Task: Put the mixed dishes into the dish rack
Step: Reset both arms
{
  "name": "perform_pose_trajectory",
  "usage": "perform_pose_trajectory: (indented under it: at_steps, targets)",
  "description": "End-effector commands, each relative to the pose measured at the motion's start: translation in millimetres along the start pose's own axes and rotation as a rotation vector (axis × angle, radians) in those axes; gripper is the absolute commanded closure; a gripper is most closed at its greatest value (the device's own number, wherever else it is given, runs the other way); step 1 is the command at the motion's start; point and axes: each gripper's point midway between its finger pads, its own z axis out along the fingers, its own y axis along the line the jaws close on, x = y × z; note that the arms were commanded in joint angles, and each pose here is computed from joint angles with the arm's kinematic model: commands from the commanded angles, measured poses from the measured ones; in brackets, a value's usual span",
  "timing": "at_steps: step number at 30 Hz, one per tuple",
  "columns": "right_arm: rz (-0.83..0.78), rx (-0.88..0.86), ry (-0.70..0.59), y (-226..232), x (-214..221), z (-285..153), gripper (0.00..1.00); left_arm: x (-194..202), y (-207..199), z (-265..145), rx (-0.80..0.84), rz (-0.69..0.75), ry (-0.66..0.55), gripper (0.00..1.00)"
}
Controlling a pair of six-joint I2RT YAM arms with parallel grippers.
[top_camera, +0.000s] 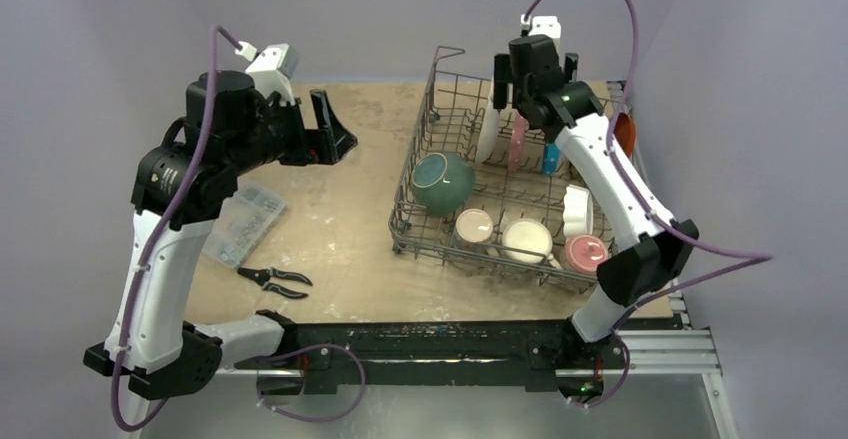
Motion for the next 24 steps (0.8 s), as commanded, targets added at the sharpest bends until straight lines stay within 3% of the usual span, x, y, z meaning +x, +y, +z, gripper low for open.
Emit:
perform_pose_trajectory:
  at_steps: [1, 6, 14, 19, 24]
  targets:
    - [0.093, -0.176, -0.186, -24, -64, -86, 0.02, -42, -12, -29, 0.014, -0.042, -0.156, 0.14]
    - [0.147, -0.254, -0.404, -69, -92, -165, 0.02, -83, -8, -65, -0.041, 0.002, -0.355, 0.14]
    - [0.303, -0.222, -0.685, -173, -126, -300, 0.02, -127, -2, -152, -0.104, 0.061, -0.718, 0.13]
    - [0.461, -0.156, -0.768, -216, -117, -333, 0.02, -122, 16, -186, -0.185, 0.066, -0.828, 0.13]
    - [0.489, 0.014, -0.686, -242, -93, -321, 0.02, -114, 29, -206, -0.250, 0.044, -0.852, 0.15]
